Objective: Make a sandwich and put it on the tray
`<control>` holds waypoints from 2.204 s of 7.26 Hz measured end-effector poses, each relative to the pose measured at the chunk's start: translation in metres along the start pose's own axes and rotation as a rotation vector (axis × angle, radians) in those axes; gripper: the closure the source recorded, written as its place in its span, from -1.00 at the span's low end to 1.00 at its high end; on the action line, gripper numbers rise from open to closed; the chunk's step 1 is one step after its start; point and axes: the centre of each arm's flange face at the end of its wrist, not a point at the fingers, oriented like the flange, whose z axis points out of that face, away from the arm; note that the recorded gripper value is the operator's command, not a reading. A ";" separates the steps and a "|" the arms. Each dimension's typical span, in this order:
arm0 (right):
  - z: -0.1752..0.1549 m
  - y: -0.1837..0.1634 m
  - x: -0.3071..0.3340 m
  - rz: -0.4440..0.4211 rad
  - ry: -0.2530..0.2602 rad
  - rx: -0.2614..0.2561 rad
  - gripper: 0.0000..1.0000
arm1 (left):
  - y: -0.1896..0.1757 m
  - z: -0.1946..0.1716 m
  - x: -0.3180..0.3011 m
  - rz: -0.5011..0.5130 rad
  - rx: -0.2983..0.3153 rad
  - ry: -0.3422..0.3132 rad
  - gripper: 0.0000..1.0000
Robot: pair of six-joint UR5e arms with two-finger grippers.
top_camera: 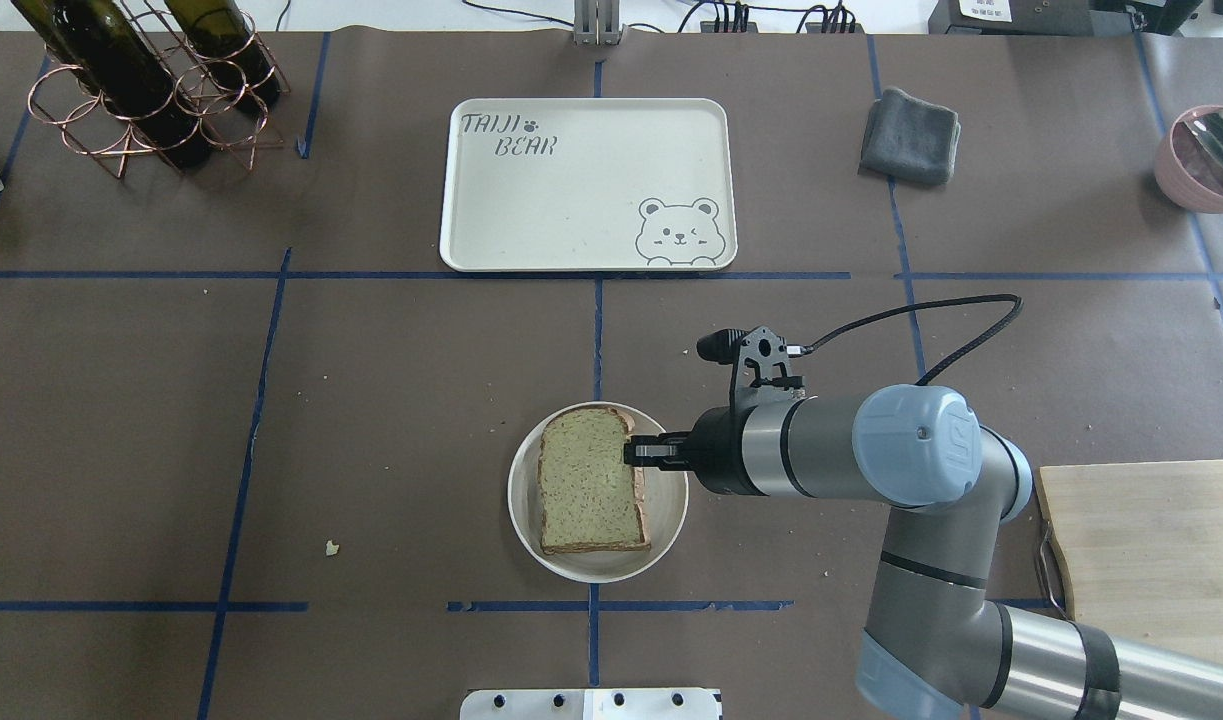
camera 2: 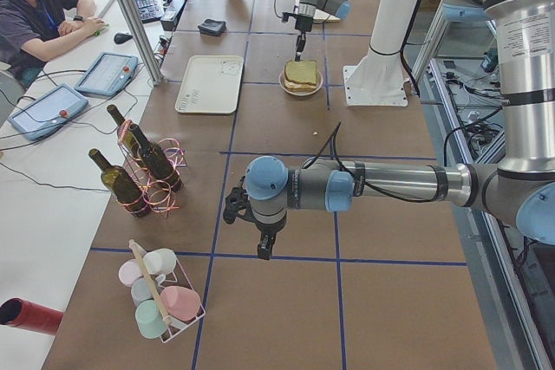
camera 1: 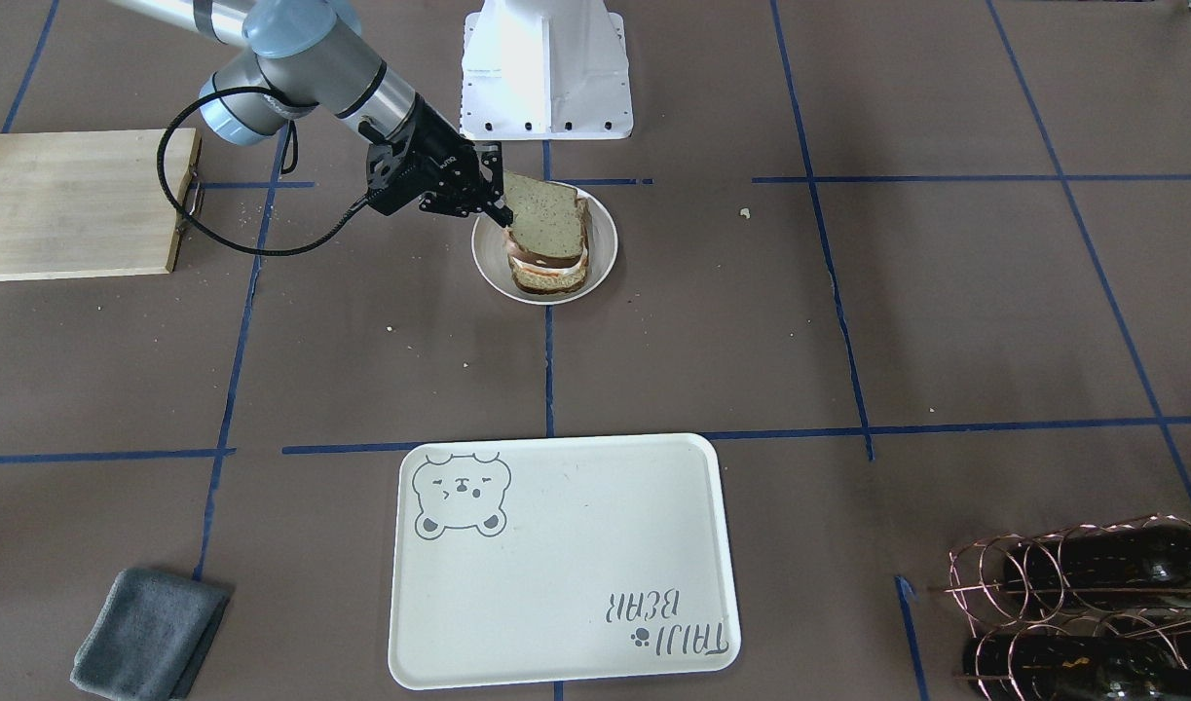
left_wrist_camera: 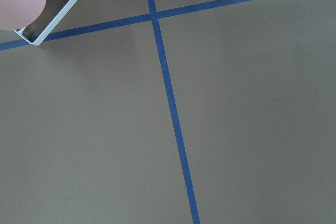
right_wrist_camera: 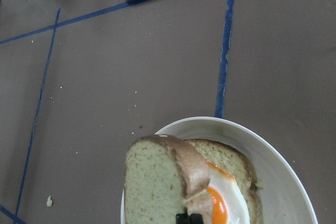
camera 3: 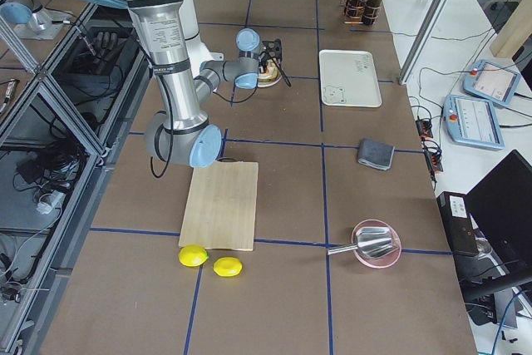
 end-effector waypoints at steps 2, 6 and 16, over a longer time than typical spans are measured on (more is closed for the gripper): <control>0.006 0.003 -0.005 0.001 0.025 0.004 1.00 | 0.000 0.000 0.000 0.000 -0.001 0.000 -1.00; 0.009 0.006 0.018 0.008 0.070 0.000 0.90 | 0.000 0.001 0.000 -0.001 -0.001 0.001 -1.00; -0.058 -0.101 0.040 -0.041 0.428 -0.058 -1.00 | -0.009 -0.017 0.016 0.053 0.043 -0.028 -1.00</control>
